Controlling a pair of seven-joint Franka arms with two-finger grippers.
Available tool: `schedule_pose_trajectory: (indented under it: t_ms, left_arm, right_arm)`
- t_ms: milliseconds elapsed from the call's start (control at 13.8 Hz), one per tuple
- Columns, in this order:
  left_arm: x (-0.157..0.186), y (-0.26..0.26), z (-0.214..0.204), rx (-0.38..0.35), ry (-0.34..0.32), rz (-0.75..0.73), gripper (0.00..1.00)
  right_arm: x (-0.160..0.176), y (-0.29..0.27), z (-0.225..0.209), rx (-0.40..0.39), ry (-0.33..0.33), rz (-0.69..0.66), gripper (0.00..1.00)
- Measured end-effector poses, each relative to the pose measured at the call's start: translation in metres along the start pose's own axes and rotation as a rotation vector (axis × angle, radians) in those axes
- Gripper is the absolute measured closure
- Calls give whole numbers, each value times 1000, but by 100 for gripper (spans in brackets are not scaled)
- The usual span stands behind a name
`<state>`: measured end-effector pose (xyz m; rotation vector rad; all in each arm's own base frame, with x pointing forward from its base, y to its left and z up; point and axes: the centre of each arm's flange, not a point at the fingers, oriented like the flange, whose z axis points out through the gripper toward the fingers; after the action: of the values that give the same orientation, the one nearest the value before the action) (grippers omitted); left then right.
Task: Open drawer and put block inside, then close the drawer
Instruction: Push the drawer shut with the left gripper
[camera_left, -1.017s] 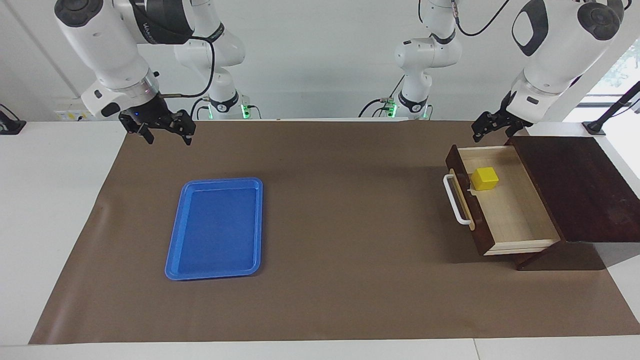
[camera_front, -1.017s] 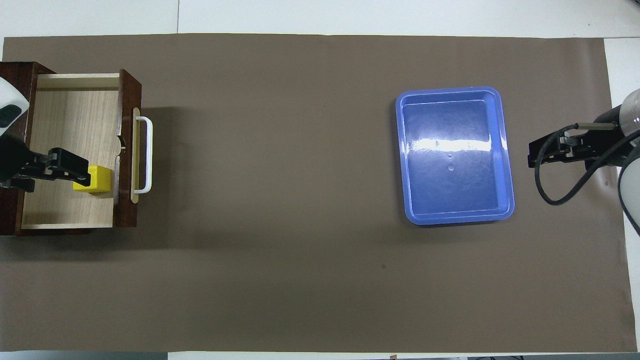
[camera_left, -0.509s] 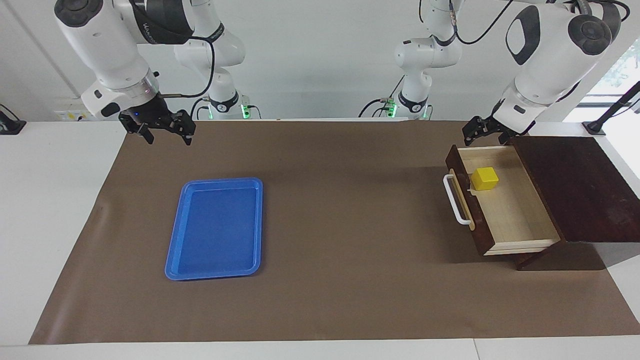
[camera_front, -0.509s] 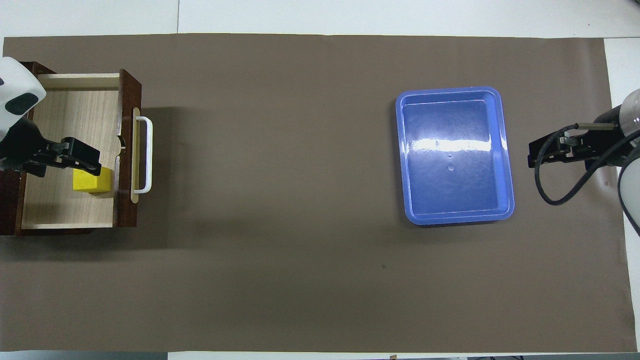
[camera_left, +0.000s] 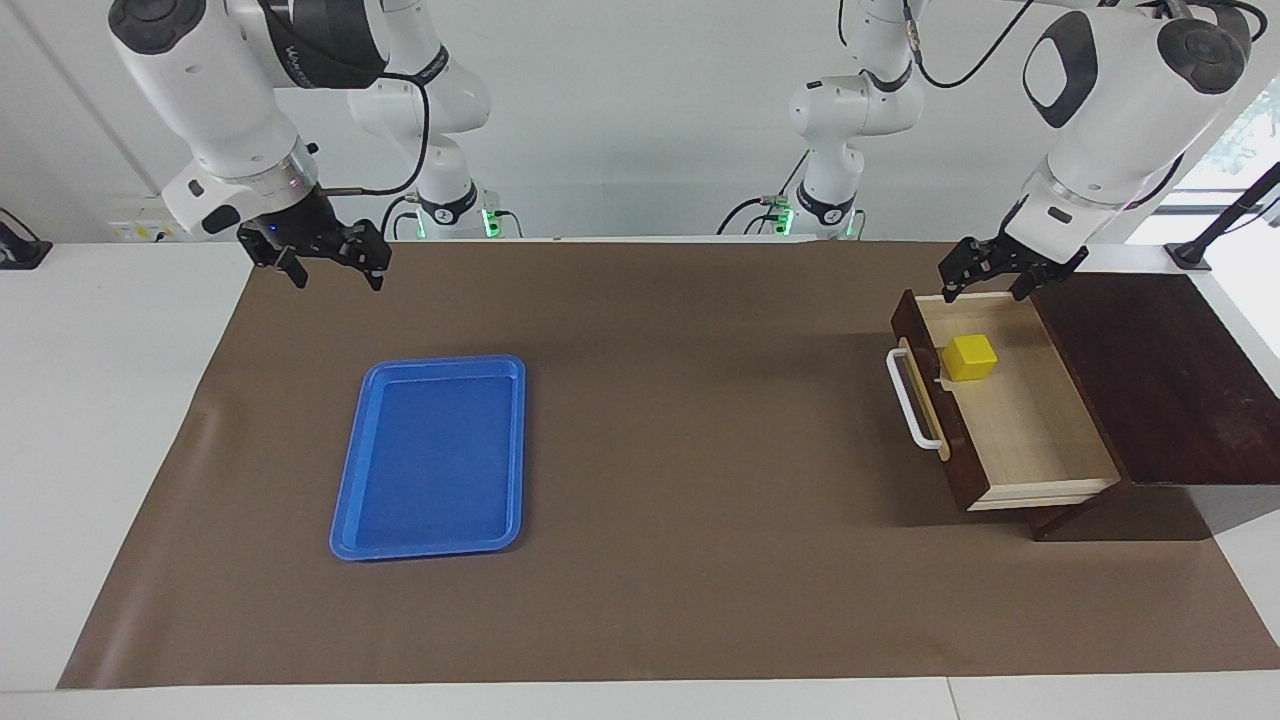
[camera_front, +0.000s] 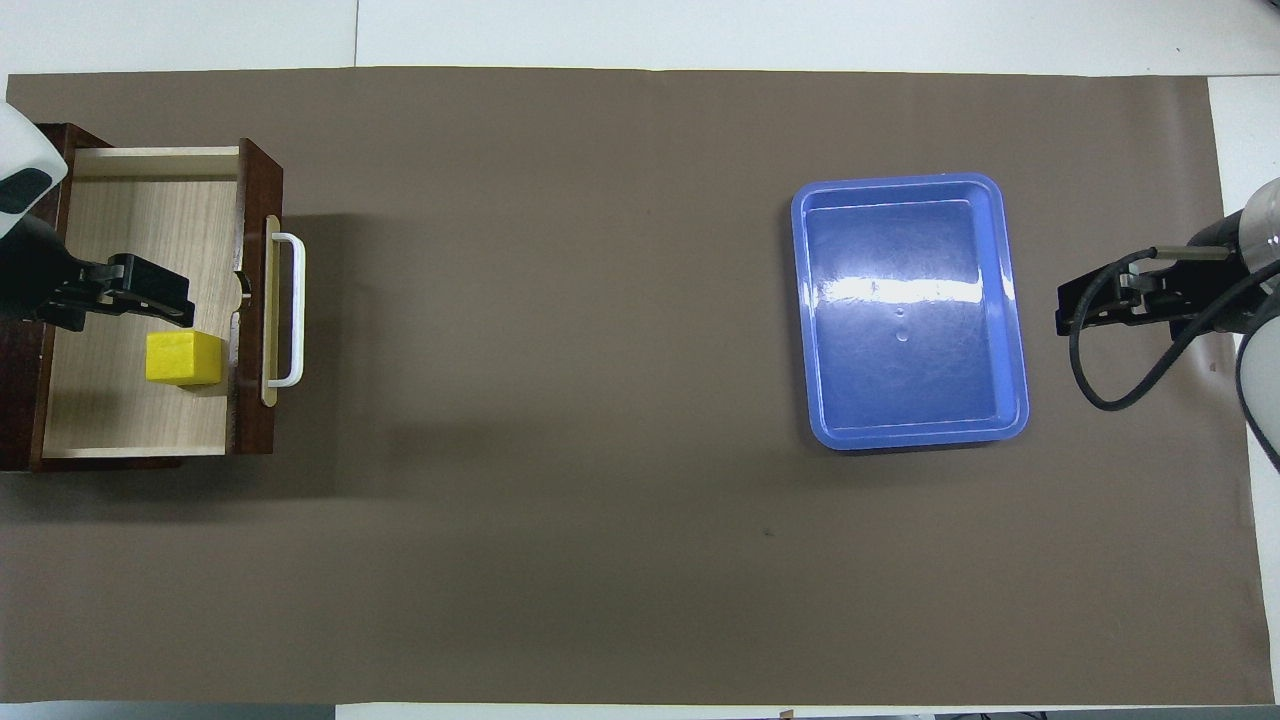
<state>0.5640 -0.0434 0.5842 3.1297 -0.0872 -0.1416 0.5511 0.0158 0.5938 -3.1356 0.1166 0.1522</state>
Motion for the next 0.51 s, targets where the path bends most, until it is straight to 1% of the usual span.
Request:
schedule_pose_trajectory:
  t_ms: [145, 218, 291, 509]
  left_arm:
    - [3, 14, 5, -4, 20, -34, 0]
    - [4, 24, 9, -6, 25, -104, 0]
    - [6, 34, 15, -8, 23, -207, 0]
    - [21, 73, 44, -22, 26, -593, 0]
  right_arm:
    - [0, 0, 0, 0, 0, 0, 0]
    - [0, 0, 0, 0, 0, 0, 0]
    - [0, 0, 0, 0, 0, 0, 0]
    - [0, 0, 0, 0, 0, 0, 0]
